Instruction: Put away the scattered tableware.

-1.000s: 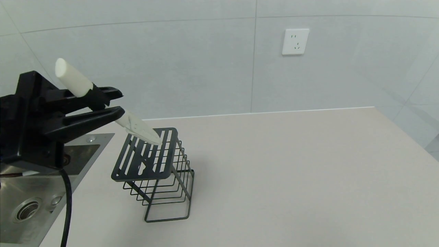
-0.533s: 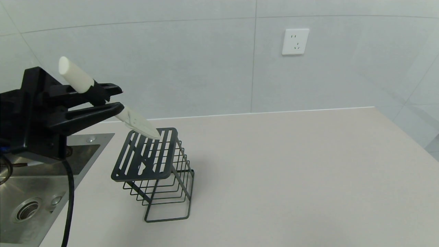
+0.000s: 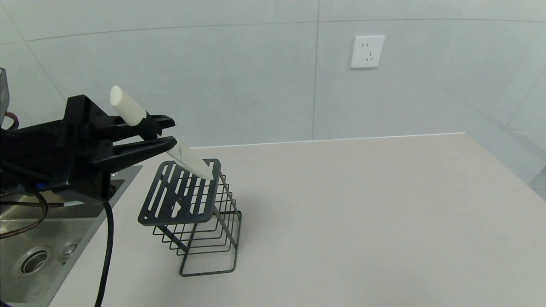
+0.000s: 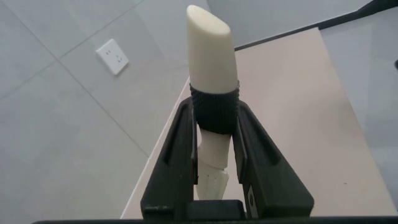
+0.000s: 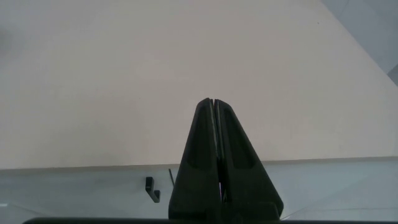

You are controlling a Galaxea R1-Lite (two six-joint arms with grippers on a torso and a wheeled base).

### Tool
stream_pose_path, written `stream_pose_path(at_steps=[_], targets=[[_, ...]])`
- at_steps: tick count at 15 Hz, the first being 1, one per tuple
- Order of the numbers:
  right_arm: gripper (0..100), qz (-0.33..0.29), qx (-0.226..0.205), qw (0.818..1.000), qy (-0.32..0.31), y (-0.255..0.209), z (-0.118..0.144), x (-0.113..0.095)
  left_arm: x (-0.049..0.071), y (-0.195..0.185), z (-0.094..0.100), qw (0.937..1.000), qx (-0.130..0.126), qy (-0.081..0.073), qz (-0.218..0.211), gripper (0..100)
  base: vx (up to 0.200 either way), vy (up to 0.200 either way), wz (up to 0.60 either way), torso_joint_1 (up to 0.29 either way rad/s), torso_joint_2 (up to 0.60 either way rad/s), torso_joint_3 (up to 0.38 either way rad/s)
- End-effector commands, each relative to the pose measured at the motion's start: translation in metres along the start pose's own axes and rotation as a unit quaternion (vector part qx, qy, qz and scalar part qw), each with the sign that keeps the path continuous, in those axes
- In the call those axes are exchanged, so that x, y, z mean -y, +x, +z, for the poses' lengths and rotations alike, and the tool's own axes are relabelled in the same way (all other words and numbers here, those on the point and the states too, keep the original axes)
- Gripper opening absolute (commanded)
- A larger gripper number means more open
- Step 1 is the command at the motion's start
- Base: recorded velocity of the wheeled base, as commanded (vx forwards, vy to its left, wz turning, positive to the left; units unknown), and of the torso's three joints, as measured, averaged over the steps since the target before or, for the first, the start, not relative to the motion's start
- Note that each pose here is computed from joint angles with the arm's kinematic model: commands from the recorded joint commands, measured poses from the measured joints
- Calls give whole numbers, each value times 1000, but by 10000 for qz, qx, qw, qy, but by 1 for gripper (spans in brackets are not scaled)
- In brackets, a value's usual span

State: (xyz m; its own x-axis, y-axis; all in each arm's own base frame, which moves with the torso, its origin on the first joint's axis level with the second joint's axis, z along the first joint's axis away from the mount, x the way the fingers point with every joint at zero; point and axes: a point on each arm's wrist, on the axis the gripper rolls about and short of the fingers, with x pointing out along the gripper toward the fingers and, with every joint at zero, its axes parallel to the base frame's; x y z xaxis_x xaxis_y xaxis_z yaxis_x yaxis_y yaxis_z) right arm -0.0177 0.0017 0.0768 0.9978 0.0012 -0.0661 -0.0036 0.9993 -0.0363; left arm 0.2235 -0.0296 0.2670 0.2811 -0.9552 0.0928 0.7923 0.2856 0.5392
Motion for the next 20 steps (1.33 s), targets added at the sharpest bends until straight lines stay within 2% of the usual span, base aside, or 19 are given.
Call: stream_pose_path(at_steps=[1, 3, 10, 20], targets=[[0, 3, -14, 10000, -3, 0, 0, 0, -1, 1, -4, 10000, -19, -52, 20, 0, 0, 0, 0, 0, 0, 0], [0, 3, -14, 10000, -3, 0, 0, 0, -1, 1, -3, 9998, -65, -45, 174, 0, 0, 0, 0, 0, 0, 0], [0, 3, -14, 10000, -3, 0, 0, 0, -4, -4, -5, 9994, -145, -47, 297, 0, 0, 0, 0, 0, 0, 0], [0, 3, -14, 10000, -3, 0, 0, 0, -8, -1, -19, 9990, -217, -234, 299, 0, 0, 0, 0, 0, 0, 0]])
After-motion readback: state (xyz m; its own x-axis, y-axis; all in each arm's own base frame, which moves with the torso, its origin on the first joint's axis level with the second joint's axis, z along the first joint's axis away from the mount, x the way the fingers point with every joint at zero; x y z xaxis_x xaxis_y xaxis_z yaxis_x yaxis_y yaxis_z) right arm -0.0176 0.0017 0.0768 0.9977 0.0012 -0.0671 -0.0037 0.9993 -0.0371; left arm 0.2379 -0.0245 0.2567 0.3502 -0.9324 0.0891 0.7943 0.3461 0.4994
